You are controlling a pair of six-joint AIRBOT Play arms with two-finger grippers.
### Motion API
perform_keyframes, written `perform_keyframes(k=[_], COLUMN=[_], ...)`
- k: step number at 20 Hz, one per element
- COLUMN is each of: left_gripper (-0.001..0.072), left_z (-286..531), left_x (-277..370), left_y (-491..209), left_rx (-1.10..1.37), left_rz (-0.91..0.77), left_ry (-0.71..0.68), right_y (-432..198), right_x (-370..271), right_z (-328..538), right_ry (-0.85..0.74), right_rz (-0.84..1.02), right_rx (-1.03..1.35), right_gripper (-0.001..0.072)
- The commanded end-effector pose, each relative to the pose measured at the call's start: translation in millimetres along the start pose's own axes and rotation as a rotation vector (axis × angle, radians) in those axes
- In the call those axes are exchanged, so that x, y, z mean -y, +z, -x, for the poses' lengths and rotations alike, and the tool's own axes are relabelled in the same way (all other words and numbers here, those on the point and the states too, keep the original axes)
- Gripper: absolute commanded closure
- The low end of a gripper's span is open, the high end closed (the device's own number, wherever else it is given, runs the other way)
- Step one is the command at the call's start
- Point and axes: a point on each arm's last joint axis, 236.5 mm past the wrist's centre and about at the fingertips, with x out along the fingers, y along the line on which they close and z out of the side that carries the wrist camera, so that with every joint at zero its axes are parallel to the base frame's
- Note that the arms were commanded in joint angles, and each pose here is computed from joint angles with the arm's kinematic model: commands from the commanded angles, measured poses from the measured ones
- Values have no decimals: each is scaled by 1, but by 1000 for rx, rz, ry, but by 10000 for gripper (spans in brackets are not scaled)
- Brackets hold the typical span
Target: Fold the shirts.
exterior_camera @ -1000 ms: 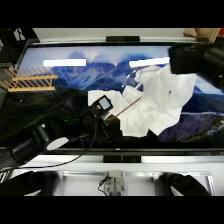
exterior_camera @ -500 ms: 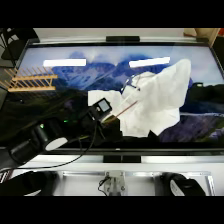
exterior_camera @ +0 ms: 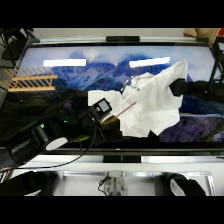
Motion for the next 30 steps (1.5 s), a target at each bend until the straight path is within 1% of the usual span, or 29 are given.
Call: perform_keyframes(k=[1, 4, 5, 6, 7, 11, 15, 16, 17, 18, 20, 21, 22, 23, 24, 25, 27, 30], left_gripper=[657, 657, 658, 658, 658, 658, 658, 658, 658, 658, 658, 658, 658, 657, 658, 658, 658, 658], left_z=[0, 0, 0, 0, 0, 0, 0, 0, 2, 3, 6, 7, 7, 7, 7, 7, 7, 7], left_x=[0, 0, 0, 0, 0, 0, 1, 2, 2, 3, 4, 4, 4, 4, 5, 5, 4, 4], left_y=[0, 0, 0, 0, 0, -1, -8, -13, -20, -25, -34, -38, -41, -40, -40, -40, -41, -41], left_rx=[-2, -2, -2, -2, -2, -3, -33, -57, -83, -104, -143, -162, -172, -170, -170, -170, -171, -171], left_rz=[1, 7, 8, 8, 8, 23, 22, 12, -8, -37, -105, -129, -140, -140, -151, -163, -183, -190], left_ry=[-1, -1, -1, -1, 0, 0, -3, -6, -10, -14, -24, -28, -31, -31, -32, -33, -32, -33], right_y=[5, 20, 27, 32, 35, 33, 44, 46, 48, 48, 46, 43, 32, 20, 7, -7, -30, -34], right_x=[-11, -1, 2, 3, 4, 1, 15, 17, 16, 13, 10, 9, 6, 5, 5, 4, 3, 2], right_z=[-30, -41, -41, -40, -39, -18, 28, 40, 50, 59, 68, 70, 67, 63, 58, 53, 44, 38], right_ry=[88, 62, 48, 39, 36, 19, -112, -141, -156, -166, -197, -212, -199, -175, -139, -92, -14, 21], right_rz=[36, 45, 65, 72, 68, 120, 234, 259, 293, 363, 608, 792, 967, 1087, 1114, 1109, 1135, 1287], right_rx=[6, 63, 92, 115, 126, 120, 193, 214, 230, 240, 227, 200, 148, 90, 35, -18, -107, -124], right_gripper=[79, 84, 234, 568, 658, 659, 656, 557, 76, 28, 28, 29, 30, 33, 91, 109, 108, 109])
